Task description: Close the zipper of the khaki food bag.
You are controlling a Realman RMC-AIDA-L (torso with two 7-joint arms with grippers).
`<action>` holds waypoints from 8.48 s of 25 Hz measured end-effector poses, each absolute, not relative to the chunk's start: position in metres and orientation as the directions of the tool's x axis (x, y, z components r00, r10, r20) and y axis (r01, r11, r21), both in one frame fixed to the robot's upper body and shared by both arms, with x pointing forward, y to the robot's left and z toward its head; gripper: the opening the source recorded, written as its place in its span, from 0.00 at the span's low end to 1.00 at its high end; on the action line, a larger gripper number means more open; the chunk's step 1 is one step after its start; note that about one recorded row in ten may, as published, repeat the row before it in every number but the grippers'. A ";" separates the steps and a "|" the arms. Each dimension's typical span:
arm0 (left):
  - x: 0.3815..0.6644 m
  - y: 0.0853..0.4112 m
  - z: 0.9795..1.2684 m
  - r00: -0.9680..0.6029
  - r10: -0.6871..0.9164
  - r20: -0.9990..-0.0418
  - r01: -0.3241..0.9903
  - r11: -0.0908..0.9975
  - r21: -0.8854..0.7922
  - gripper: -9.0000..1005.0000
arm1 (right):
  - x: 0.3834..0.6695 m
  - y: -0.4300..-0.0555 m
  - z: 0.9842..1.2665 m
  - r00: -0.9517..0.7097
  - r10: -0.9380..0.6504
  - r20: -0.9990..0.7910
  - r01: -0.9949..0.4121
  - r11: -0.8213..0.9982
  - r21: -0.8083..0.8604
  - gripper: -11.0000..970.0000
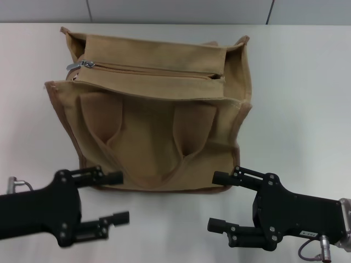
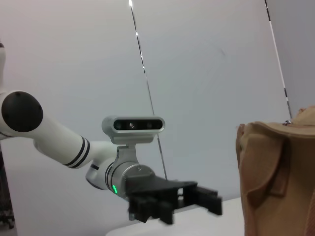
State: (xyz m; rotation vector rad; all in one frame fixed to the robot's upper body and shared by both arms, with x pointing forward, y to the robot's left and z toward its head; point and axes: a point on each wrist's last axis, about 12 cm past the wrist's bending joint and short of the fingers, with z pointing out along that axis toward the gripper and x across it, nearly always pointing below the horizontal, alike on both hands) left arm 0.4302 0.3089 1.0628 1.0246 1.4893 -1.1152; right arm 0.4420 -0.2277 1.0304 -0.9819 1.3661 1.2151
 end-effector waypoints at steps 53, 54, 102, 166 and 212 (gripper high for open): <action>0.493 0.323 1.063 -0.011 -0.210 -0.978 0.672 0.723 -0.162 0.55 | 0.435 -0.214 1.033 -0.112 0.111 -0.988 -0.984 0.128 0.126 0.82; 0.493 0.323 1.062 -0.021 -0.219 -0.976 0.671 0.720 -0.176 0.55 | 0.435 -0.214 1.033 -0.113 0.113 -0.987 -0.984 0.128 0.127 0.82; 0.514 0.275 1.083 -0.056 -0.400 -0.915 0.810 0.517 -0.276 0.03 | 0.478 -0.190 1.071 0.447 0.252 -0.858 -0.718 0.673 -0.176 0.82; 0.517 0.253 1.084 -0.140 -0.489 -0.861 0.827 0.420 -0.373 0.03 | 0.521 -0.097 1.080 0.698 -0.380 -0.607 -0.374 0.529 -0.762 0.66; 0.483 0.307 1.062 -0.061 -0.520 -0.852 0.663 0.617 -0.424 0.04 | 0.491 -0.137 1.049 0.589 -0.460 -0.665 -0.354 0.593 -0.724 0.01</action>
